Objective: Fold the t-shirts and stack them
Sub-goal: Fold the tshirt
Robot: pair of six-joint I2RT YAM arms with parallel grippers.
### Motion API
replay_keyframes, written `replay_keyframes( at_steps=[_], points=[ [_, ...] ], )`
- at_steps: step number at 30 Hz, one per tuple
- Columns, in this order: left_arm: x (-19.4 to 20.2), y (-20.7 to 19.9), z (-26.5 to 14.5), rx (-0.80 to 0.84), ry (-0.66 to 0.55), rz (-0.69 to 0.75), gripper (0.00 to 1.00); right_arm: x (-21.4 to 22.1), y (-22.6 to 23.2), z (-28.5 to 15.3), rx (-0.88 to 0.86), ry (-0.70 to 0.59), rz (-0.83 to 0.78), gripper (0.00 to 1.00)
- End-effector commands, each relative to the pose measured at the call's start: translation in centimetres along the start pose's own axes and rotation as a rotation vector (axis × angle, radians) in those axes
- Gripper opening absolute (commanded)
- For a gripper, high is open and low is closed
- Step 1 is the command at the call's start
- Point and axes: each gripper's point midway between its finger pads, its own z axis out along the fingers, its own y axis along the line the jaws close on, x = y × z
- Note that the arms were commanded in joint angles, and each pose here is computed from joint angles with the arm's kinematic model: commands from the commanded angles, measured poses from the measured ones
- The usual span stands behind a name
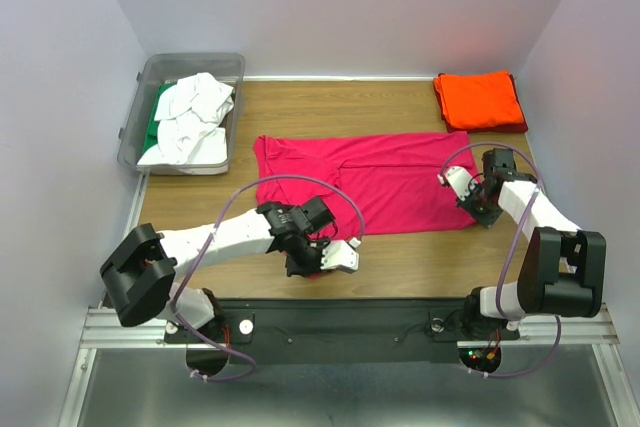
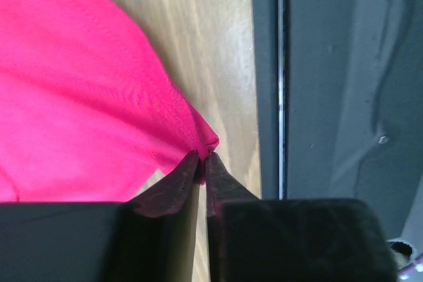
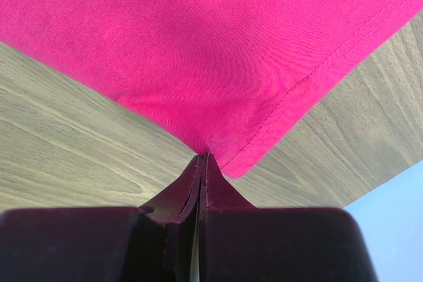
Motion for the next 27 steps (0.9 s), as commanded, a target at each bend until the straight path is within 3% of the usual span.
replay_keyframes(
  at_steps=[1, 10, 19, 27],
  points=[
    [-0.2, 1.7, -2.4, -0.107, -0.066, -0.02, 0.24, 0.2, 0.2, -0.5, 0.008, -0.01, -0.016, 0.01],
    [4.0, 6.6, -5.3, -0.271, -0.015, -0.044, 0.49, -0.2, -0.3, -0.4, 0.007, -0.01, -0.009, 0.01],
    [4.9, 7.9, -2.5, -0.252, 0.01, -0.002, 0.5, -0.5, -0.8, 0.0, -0.001, -0.003, 0.001, 0.01],
    [6.7, 6.7, 0.7, -0.148, 0.055, -0.011, 0.53, -0.6, -0.9, 0.2, -0.01, 0.003, 0.005, 0.01]
  ],
)
